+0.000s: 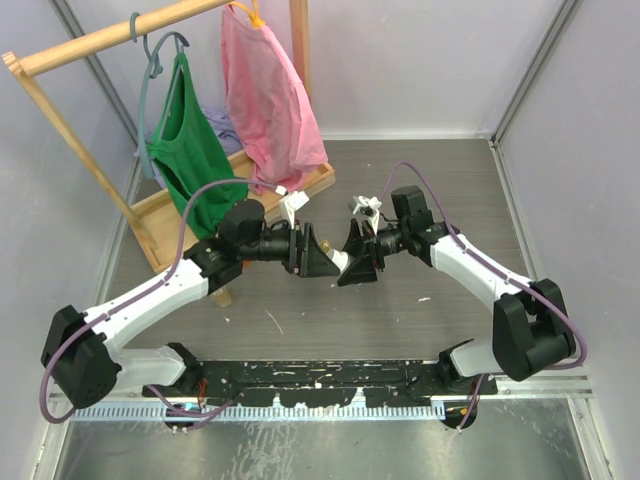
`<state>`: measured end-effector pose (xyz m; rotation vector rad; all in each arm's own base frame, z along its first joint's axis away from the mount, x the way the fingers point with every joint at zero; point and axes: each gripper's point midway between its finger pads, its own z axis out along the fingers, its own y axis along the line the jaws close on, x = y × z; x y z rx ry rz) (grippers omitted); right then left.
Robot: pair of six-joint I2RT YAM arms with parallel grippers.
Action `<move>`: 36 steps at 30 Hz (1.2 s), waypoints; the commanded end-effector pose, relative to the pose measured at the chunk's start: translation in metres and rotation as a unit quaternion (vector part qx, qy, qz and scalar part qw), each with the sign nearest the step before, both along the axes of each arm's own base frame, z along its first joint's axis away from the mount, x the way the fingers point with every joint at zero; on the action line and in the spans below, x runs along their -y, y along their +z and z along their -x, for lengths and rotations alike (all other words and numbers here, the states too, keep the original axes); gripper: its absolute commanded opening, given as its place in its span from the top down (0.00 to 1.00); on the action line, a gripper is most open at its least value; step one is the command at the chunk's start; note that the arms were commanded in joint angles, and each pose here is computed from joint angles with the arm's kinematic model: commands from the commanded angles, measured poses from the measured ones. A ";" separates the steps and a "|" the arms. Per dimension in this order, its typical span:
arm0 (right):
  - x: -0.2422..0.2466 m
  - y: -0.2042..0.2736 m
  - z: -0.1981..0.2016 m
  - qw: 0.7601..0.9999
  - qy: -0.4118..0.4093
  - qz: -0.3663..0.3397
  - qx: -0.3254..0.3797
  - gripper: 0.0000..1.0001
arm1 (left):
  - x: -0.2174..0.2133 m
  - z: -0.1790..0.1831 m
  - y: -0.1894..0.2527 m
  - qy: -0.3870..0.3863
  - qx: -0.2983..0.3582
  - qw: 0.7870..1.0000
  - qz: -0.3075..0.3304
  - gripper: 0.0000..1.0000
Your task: Sort the pills into containers
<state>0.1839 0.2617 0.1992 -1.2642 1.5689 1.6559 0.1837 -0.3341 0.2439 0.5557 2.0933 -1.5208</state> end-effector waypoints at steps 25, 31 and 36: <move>0.010 0.006 -0.019 0.979 -0.026 0.024 0.200 0.99 | -0.041 -0.010 0.063 0.271 0.064 0.956 0.095 0.02; 0.010 0.006 -0.019 0.979 -0.026 0.025 0.202 0.99 | -0.035 -0.023 0.039 0.332 0.033 0.942 0.028 0.05; 0.010 0.006 -0.019 0.979 -0.025 0.025 0.201 0.99 | -0.022 -0.026 0.036 0.329 0.013 0.944 0.029 0.11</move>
